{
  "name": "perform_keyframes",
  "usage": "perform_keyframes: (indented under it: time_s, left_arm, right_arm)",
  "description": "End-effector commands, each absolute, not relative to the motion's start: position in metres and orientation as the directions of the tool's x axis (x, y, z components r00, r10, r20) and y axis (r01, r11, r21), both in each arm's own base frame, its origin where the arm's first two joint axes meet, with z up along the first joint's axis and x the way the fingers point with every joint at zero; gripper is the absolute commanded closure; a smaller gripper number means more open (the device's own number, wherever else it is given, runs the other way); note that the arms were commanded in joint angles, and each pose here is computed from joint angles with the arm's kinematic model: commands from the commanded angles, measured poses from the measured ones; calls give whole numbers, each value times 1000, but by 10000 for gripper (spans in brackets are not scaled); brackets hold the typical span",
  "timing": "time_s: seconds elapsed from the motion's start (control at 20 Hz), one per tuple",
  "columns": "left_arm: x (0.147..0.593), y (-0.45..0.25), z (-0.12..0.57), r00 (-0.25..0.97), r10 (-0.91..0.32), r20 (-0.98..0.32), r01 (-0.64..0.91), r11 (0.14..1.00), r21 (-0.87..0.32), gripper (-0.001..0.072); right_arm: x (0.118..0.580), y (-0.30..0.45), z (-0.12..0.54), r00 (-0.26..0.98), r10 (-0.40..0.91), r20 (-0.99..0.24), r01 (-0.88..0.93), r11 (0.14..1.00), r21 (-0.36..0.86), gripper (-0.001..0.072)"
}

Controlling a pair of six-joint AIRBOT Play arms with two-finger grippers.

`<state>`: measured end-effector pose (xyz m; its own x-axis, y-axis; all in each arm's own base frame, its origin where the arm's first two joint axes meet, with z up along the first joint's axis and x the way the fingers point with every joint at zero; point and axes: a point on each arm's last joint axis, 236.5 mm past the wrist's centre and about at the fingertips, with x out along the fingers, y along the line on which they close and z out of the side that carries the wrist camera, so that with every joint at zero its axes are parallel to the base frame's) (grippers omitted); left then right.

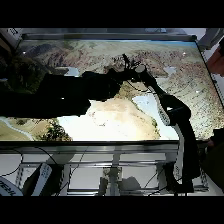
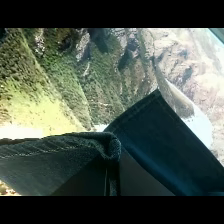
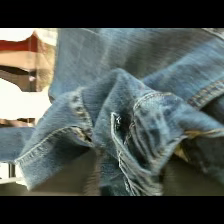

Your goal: Fold the clothes and pants, and hang the long-sleeved shirts on hangers.

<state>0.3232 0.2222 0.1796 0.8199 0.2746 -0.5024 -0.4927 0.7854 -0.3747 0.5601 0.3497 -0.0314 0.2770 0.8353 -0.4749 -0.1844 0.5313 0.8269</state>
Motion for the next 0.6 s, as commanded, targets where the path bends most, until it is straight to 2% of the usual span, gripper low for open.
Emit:
perform_keyframes:
  time_s: [0.0,0.05,0.1,0.15,0.25,0.35,0.45,0.55]
  left_arm:
    - [323,222,179,819,272,-505,-492,785,-375,680]
    - [323,222,179,819,272,-505,-492,785,-375,680]
    - [323,222,179,819,272,-505,-492,785,-375,680]
    - [323,222,179,819,274,-504,-493,785,-375,680]
    - [321,228,182,820,291,-492,-511,759,-403,680]
    - [315,243,192,830,330,-450,-538,688,-487,680]
    - [309,257,211,858,356,-371,-514,616,-597,680]
    - [304,270,226,869,388,-306,-487,568,-663,680]
  right_arm:
    - [570,357,-29,323,838,-440,-166,508,845,506]
    - [571,359,-29,325,844,-426,-152,491,858,579]
    - [571,362,-27,325,854,-406,-138,468,873,602]
    - [572,362,-21,327,864,-384,-132,444,886,681]
    - [574,352,11,307,899,-313,-159,372,914,681]
    - [576,320,56,304,911,-277,-229,353,907,681]
    - [578,265,105,352,886,-301,-304,413,859,682]
    - [578,193,146,449,805,-387,-327,551,768,681]
